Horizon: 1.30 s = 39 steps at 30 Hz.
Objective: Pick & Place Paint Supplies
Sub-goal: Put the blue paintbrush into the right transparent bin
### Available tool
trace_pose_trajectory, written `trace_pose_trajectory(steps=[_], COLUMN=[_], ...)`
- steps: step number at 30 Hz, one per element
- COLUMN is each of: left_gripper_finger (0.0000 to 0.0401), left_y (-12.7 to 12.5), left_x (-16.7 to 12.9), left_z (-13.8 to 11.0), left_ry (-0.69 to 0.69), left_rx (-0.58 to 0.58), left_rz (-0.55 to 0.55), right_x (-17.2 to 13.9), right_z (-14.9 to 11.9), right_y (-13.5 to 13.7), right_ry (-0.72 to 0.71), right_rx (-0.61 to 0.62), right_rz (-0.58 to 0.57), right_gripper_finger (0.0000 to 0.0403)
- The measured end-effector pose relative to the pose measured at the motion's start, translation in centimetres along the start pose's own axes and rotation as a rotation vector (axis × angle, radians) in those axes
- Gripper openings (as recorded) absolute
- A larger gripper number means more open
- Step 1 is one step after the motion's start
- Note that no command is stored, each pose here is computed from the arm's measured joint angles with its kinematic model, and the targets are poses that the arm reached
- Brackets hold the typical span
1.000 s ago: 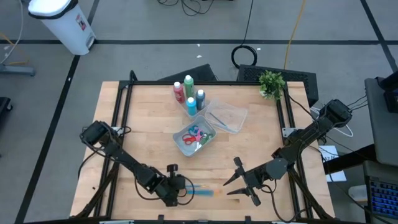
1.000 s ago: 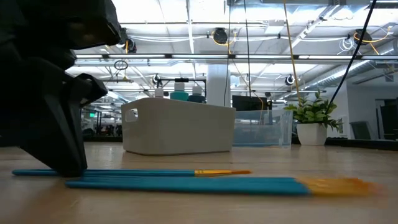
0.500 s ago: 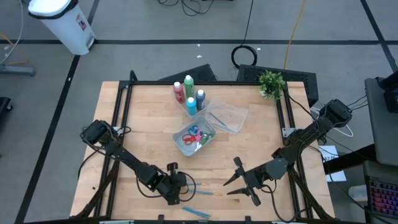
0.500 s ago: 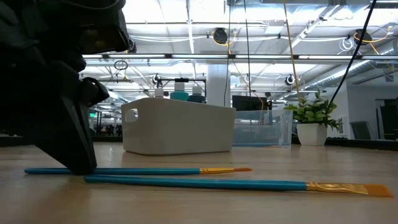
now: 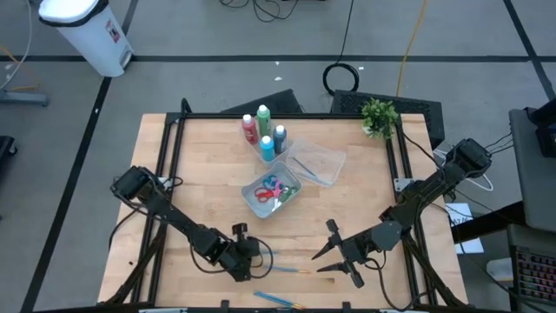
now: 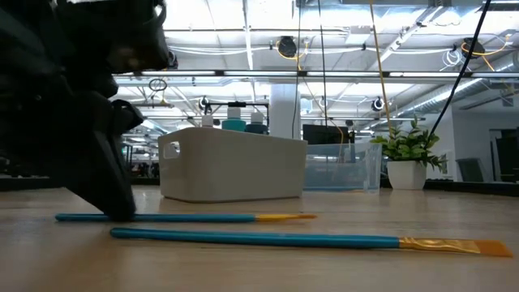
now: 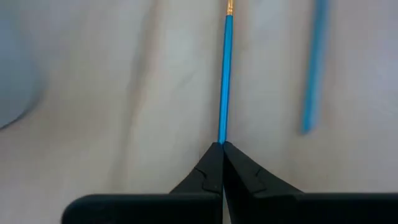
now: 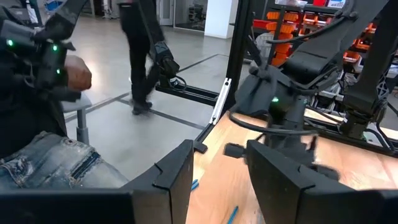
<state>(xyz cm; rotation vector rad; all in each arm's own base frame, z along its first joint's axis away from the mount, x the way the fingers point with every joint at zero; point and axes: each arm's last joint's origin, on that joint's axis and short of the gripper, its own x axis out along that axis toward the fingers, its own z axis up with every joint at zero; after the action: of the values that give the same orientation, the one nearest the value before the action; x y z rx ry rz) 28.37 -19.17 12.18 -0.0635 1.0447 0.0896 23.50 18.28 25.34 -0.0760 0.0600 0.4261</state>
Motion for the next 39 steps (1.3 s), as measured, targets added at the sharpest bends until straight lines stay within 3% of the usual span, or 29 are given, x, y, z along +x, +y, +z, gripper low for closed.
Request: trace_pose_trajectory(steps=[11, 18, 30, 39], left_gripper_finger=[0.0000, 0.0000, 0.0000, 0.0000], left_y=[1.0, 3.5, 9.8, 11.2], left_x=[-5.8, -8.0, -6.7, -6.4], left_z=[2.0, 4.3, 7.5, 8.2], left_ry=[-0.205, -0.333, -0.332, -0.326], left_rx=[-0.002, -0.102, -0.304, -0.325], left_rz=[0.064, 0.137, 0.251, 0.244], right_x=[0.0, 0.0, 0.0, 0.0], right_z=[0.0, 0.0, 0.0, 0.0], right_y=[0.0, 0.0, 0.0, 0.0], right_ry=[0.000, -0.004, 0.000, 0.000], right_rx=[0.000, 0.001, 0.000, -0.009], right_rz=[-0.001, -0.002, -0.003, -0.005], right_gripper_finger=[0.0139, 0.0139, 0.0139, 0.0139])
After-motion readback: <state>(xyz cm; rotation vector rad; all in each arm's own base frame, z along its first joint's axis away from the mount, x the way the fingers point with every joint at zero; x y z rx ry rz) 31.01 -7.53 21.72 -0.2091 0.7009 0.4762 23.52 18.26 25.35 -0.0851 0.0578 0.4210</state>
